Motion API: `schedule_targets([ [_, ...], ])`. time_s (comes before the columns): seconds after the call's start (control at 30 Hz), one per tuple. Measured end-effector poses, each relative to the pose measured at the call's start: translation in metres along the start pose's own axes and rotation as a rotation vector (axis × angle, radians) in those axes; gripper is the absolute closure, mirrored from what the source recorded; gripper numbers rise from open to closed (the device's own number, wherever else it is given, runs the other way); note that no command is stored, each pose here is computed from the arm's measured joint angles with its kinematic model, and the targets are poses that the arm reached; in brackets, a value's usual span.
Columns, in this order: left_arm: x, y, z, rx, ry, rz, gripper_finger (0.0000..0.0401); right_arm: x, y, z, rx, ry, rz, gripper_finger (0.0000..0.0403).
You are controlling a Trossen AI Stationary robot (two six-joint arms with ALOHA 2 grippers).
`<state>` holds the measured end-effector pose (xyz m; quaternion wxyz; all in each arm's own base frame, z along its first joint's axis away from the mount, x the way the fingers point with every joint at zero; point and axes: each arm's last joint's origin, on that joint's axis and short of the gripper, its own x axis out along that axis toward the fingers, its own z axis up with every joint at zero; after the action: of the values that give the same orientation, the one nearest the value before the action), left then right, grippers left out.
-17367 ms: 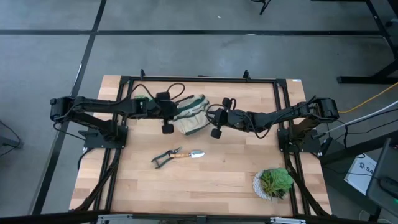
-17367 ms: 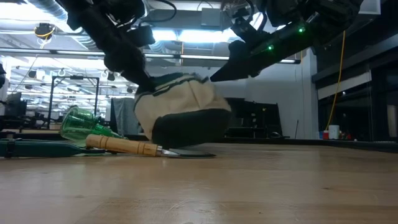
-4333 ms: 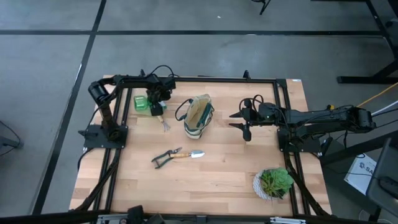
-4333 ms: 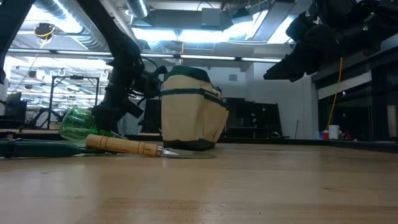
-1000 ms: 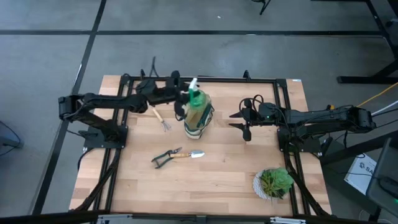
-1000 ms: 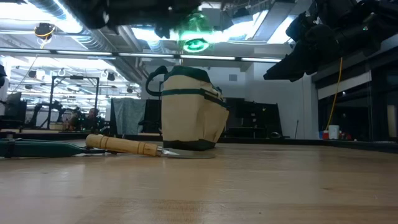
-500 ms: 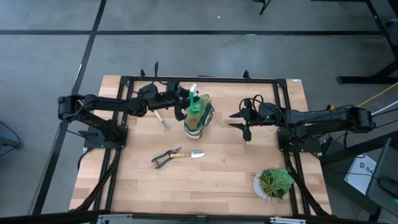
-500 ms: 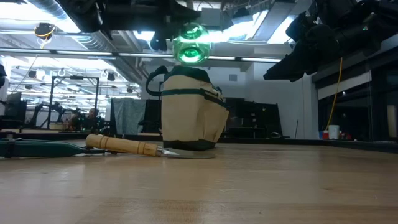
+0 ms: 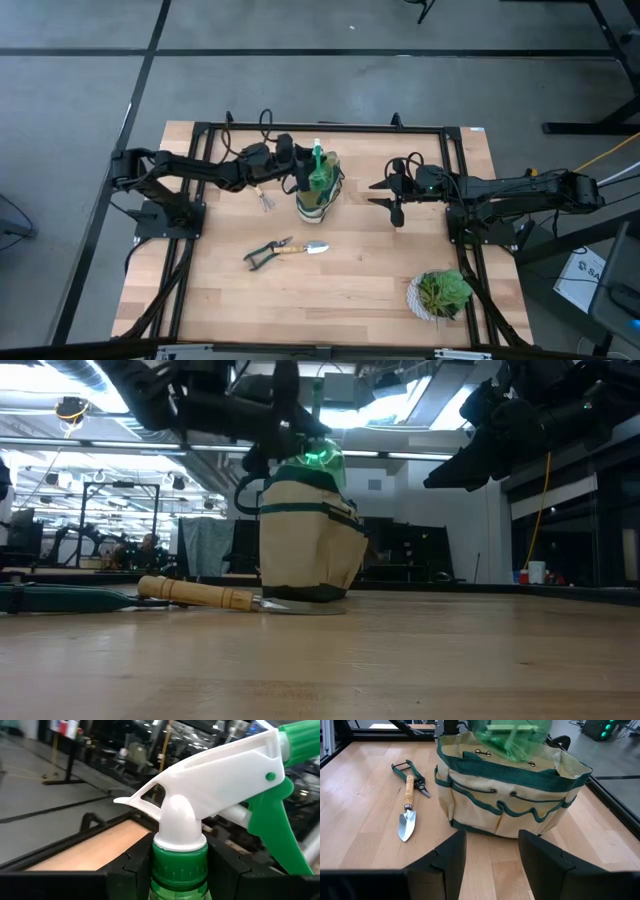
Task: Pick & Place Garden tools in Gardening bag
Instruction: Put the green spray bottle into the gardening bag
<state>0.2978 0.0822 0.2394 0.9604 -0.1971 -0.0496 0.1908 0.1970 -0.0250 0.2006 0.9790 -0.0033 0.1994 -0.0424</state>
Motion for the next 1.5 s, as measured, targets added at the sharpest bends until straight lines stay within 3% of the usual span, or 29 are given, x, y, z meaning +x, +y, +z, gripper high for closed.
schedule_targets([
  [0.2, 0.002, 0.004, -0.005, 0.027, -0.004, 0.087, 0.0262, 0.0, 0.0, 0.0, 0.0, 0.0, 0.0, 0.0221],
  [0.47, 0.002, 0.006, -0.01, 0.117, 0.048, 0.107, 0.0261, 0.0, 0.0, 0.0, 0.0, 0.0, -0.001, 0.0221],
  [1.03, 0.0, -0.003, -0.023, 0.143, 0.131, 0.099, 0.026, 0.0, 0.0, 0.0, 0.0, 0.0, -0.003, 0.0222],
  [1.5, 0.017, -0.003, -0.06, 0.394, 0.101, 0.094, 0.026, 0.0, 0.0, 0.0, 0.0, 0.0, -0.003, 0.0222],
])
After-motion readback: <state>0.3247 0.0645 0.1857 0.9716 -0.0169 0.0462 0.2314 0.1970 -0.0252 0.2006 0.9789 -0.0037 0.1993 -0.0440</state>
